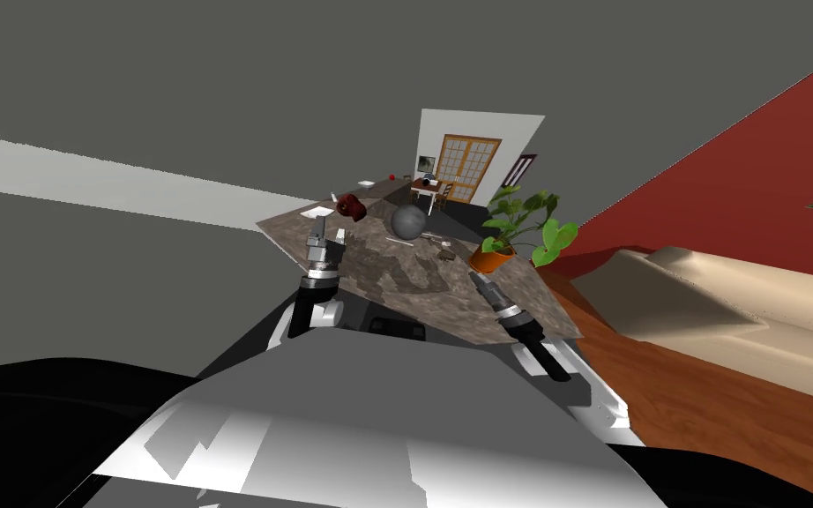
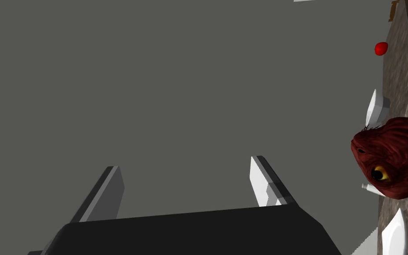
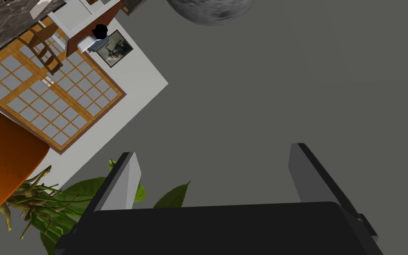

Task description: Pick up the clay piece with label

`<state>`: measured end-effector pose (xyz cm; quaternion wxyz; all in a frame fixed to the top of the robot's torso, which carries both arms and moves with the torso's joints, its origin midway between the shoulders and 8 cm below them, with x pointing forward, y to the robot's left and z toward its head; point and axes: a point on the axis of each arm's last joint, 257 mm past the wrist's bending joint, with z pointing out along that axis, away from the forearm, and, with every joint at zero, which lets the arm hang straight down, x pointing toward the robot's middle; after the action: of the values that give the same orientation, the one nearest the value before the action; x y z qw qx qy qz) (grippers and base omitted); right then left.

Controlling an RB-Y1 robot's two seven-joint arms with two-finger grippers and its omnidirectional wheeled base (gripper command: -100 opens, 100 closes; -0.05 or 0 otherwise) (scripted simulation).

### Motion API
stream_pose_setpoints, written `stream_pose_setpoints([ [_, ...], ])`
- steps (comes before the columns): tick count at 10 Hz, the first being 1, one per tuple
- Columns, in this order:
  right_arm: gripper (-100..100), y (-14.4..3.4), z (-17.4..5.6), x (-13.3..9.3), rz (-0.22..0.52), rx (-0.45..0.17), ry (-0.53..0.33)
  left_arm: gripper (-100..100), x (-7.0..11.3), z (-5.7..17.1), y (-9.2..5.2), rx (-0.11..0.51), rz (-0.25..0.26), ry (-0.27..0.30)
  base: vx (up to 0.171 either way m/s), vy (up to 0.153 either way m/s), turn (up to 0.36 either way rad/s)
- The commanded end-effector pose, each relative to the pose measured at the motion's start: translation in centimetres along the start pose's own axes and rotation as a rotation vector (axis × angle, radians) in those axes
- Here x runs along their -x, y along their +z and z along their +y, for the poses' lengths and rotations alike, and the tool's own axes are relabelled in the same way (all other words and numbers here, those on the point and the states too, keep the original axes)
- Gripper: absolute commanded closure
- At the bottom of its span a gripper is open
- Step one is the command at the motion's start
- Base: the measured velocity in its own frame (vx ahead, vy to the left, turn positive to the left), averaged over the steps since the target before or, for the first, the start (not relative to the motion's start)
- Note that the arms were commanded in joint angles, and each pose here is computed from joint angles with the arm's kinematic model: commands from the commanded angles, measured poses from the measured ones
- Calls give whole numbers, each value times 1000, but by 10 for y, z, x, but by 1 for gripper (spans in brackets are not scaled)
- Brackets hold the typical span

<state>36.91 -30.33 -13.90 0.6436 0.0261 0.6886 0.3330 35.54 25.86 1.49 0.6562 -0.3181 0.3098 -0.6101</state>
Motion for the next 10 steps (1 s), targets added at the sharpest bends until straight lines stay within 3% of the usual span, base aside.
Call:
stream_pose_setpoints([
  [1,-100,-8,-18,-9,58,-28,-41,0,0,0,0,0,0,0,-10,36,195],
  [2,-100,-8,-18,-9,81,-20,-61,0,0,0,0,0,0,0,-12,33,87],
  [3,-100,-17,-36,-17,125,-52,-90,0,0,0,0,0,0,0,-15,53,190],
  [5,-100,-17,-36,-16,154,-43,-117,0,0,0,0,0,0,0,-1,34,31],
  [8,-100,-38,-72,-29,273,-100,-199,0,0,0,0,0,0,0,-1,44,171],
  [10,-100,-37,-73,-27,299,-91,-225,0,0,0,0,0,0,0,0,27,48],
])
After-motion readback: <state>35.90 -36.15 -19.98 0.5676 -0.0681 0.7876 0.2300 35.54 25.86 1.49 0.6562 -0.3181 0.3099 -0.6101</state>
